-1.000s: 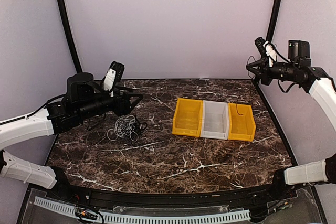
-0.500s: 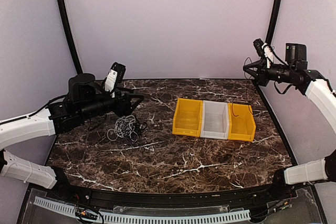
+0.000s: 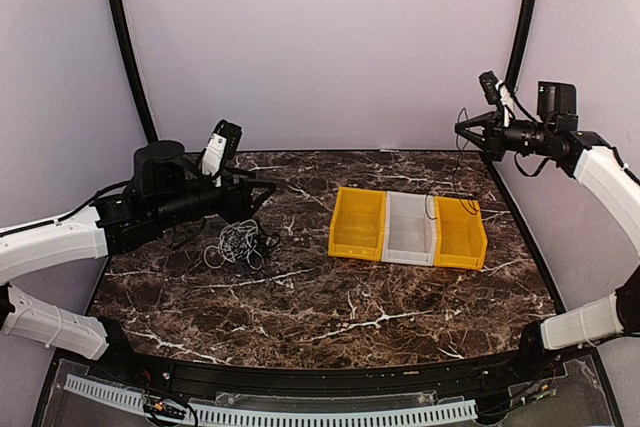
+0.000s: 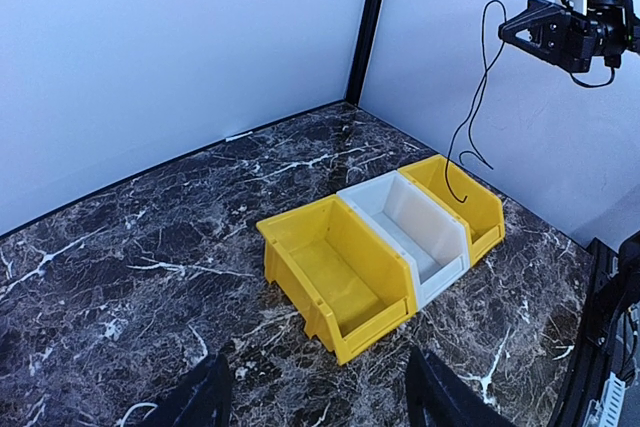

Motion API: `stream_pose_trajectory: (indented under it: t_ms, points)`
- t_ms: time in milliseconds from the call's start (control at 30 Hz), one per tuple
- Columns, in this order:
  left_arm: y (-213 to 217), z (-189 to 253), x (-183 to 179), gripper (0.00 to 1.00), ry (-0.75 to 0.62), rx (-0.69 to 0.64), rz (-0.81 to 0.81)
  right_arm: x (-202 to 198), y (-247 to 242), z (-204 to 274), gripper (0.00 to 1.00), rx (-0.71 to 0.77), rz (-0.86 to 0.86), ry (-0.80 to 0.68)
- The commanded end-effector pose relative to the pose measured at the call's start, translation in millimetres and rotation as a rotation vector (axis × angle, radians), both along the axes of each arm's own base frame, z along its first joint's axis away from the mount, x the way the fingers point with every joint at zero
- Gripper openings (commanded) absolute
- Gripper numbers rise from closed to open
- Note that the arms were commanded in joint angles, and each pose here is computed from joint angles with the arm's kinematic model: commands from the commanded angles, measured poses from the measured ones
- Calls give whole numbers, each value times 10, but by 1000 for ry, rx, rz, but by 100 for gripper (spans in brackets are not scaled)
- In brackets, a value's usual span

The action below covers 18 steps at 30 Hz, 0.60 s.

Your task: Untangle the cables

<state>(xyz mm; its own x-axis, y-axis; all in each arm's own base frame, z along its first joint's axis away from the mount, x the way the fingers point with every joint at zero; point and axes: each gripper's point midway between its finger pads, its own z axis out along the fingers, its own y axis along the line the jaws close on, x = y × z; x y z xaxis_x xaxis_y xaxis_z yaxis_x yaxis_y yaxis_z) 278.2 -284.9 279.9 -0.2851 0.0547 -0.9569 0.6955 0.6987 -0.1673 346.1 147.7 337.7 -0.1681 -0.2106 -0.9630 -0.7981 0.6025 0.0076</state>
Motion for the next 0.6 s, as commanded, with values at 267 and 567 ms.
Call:
stream_pose_trajectory:
  t_ms: [267,567]
  points:
    - [-114,37,6,62,5,-18,-36,71,15,-98,0,33,21,-12]
    - [-77,26,-5,62,13,-9,-26,59,79,-31,0,71,79,-2]
